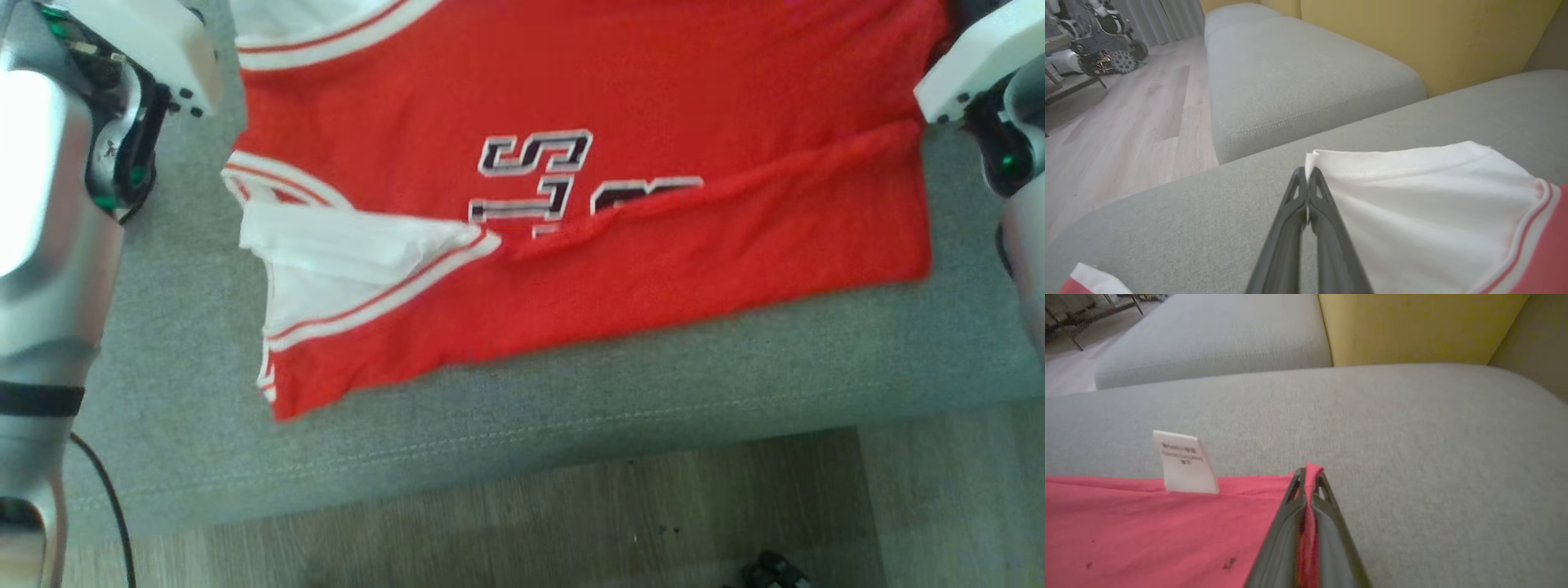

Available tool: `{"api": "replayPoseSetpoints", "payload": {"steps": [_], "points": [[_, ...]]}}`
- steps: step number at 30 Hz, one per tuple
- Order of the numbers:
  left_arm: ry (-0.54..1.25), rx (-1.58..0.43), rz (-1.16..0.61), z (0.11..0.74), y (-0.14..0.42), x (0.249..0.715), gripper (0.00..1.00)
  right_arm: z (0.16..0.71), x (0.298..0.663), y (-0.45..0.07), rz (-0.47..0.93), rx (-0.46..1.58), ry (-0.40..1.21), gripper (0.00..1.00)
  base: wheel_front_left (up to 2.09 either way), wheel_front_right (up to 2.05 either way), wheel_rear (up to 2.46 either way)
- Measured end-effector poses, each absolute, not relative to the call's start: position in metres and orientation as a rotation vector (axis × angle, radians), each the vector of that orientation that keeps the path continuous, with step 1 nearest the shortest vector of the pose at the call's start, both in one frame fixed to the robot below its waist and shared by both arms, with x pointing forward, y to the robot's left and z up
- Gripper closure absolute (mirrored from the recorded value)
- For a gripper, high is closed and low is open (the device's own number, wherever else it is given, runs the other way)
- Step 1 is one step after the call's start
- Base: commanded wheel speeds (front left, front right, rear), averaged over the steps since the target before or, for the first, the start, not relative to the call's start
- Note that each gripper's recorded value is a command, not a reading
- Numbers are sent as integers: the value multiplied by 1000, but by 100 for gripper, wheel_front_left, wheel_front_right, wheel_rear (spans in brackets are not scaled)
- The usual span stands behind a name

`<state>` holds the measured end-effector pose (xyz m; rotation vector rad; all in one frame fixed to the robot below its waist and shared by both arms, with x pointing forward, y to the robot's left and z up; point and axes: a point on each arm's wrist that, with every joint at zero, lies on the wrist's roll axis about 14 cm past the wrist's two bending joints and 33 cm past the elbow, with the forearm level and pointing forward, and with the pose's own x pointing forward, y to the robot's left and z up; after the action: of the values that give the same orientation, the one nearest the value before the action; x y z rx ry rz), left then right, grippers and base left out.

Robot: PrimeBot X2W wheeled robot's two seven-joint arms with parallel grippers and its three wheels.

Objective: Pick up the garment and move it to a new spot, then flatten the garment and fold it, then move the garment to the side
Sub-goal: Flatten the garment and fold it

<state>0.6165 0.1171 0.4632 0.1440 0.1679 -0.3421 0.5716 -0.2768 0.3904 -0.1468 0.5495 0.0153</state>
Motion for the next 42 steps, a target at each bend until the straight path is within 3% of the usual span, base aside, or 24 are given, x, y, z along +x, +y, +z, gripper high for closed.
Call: {"api": "replayPoseSetpoints", "payload": {"steps": [5, 15, 30, 42], "points": [[128, 132, -304, 472, 124, 617, 100, 414, 582, -277, 7, -149, 451, 100, 0, 0, 0], [146, 114, -348, 473, 120, 598, 100, 425, 573, -264, 25, -121, 421, 100, 0, 0, 0], [240, 202, -523, 462, 111, 514, 100, 435, 540, -268, 28, -50, 387, 100, 0, 0, 0], [373, 169, -604, 458, 112, 440, 100, 422, 509, -264, 72, -41, 489, 100, 0, 0, 0]]}}
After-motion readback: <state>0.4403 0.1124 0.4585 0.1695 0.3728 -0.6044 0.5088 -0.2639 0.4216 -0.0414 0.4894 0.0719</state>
